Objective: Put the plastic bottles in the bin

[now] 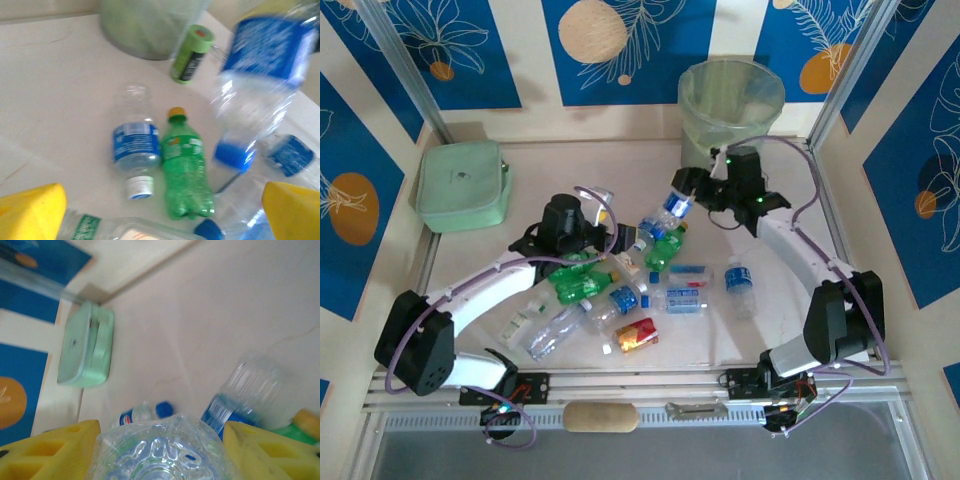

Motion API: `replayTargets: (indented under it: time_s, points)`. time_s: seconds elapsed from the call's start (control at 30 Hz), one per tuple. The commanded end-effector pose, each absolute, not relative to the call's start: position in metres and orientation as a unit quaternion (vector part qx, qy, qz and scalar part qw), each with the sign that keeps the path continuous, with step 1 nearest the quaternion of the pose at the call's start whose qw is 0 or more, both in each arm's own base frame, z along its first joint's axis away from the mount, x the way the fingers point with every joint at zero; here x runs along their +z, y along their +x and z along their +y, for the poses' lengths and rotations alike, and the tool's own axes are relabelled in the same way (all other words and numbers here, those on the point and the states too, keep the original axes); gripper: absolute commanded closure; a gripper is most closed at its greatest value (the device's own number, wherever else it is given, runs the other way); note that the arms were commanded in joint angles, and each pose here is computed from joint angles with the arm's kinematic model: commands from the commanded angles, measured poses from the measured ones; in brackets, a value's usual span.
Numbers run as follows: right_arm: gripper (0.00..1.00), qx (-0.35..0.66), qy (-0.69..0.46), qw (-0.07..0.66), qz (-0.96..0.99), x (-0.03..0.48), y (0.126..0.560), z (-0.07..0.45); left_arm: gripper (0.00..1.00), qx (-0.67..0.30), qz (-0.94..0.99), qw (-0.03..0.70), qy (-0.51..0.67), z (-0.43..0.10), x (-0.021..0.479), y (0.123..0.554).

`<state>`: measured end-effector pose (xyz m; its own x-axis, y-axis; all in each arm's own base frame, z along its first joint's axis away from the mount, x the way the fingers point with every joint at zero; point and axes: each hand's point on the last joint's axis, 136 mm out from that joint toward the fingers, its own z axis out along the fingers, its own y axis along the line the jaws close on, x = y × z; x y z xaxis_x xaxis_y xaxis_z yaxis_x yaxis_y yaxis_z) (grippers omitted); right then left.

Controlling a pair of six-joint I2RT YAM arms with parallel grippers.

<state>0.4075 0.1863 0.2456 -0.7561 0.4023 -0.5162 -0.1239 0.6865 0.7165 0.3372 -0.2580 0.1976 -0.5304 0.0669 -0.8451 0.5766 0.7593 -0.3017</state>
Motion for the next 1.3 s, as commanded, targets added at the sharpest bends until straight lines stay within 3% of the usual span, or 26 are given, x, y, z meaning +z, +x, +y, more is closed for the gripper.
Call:
replayTargets:
  time_s: [0.0, 0.23, 0.43, 0.57, 0.8, 1.27]
  points:
    - [0.45, 0.371, 0.076, 0.421, 0.824, 0.308, 0.424, 0.157, 0.00, -0.239, 0.850, 0.459, 0.098, -0.218, 0.188, 0.357]
    - [0.45, 0.332, 0.102, 0.546, 0.762, 0.390, 0.469, 0.100, 0.00, -0.227, 0.864, 0.448, -0.036, -0.161, 0.158, 0.365]
    - [0.45, 0.283, 0.142, 0.647, 0.693, 0.444, 0.505, 0.051, 0.00, -0.215, 0.862, 0.457, -0.050, -0.145, 0.151, 0.353]
    - [0.45, 0.217, 0.190, 0.694, 0.660, 0.454, 0.530, 0.021, 0.00, -0.207, 0.865, 0.456, -0.042, -0.142, 0.148, 0.345]
    - [0.45, 0.184, 0.236, 0.709, 0.639, 0.444, 0.572, -0.006, 0.00, -0.199, 0.866, 0.457, -0.033, -0.137, 0.146, 0.337]
    - [0.42, 0.128, 0.188, 0.626, 0.746, 0.371, 0.625, 0.027, 0.00, -0.210, 0.866, 0.453, -0.030, -0.142, 0.149, 0.339]
